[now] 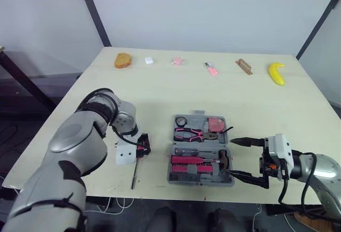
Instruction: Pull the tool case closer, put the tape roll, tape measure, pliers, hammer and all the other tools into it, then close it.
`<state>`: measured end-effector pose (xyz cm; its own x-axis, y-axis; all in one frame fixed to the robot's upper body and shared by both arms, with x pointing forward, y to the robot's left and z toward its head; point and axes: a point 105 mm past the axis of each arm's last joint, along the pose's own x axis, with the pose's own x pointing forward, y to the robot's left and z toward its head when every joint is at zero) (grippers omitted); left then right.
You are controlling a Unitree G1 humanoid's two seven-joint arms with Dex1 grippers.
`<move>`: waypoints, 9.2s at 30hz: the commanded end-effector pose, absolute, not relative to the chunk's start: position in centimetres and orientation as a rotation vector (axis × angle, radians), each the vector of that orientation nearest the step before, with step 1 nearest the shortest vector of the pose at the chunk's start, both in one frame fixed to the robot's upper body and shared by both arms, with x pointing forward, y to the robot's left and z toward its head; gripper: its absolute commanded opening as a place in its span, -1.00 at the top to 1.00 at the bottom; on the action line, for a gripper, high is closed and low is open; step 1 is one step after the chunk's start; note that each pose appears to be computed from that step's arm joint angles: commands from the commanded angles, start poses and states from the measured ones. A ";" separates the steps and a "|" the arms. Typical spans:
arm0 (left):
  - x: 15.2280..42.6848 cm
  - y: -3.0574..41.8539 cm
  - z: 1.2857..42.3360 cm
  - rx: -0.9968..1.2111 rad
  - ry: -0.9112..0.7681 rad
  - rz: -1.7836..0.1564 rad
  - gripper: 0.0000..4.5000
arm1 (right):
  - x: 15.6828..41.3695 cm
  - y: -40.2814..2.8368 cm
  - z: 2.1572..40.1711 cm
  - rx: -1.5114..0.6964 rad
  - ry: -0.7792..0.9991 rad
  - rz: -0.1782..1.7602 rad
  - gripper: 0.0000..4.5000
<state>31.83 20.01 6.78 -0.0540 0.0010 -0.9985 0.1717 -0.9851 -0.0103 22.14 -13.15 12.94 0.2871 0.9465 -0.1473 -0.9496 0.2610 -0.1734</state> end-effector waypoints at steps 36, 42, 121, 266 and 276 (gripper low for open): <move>33.2 21.2 15.8 1.146 0.294 -1.128 0.82 | 22.0 -12.2 13.5 -0.243 -0.041 1.301 -1.00; 31.5 21.2 16.5 0.717 0.325 -0.871 0.82 | 22.3 -12.4 13.8 -0.229 -0.051 1.289 -1.00; 24.9 21.5 2.9 0.026 0.404 -0.055 -0.95 | 22.5 -14.7 12.7 -0.243 -0.053 1.259 -1.00; 24.6 5.5 7.4 0.373 0.268 -1.673 0.97 | 20.3 -17.7 11.3 -0.288 0.052 1.186 -1.00; 25.1 6.1 3.8 0.473 0.325 -1.666 0.97 | 20.6 -17.4 11.6 -0.292 0.045 1.184 -1.00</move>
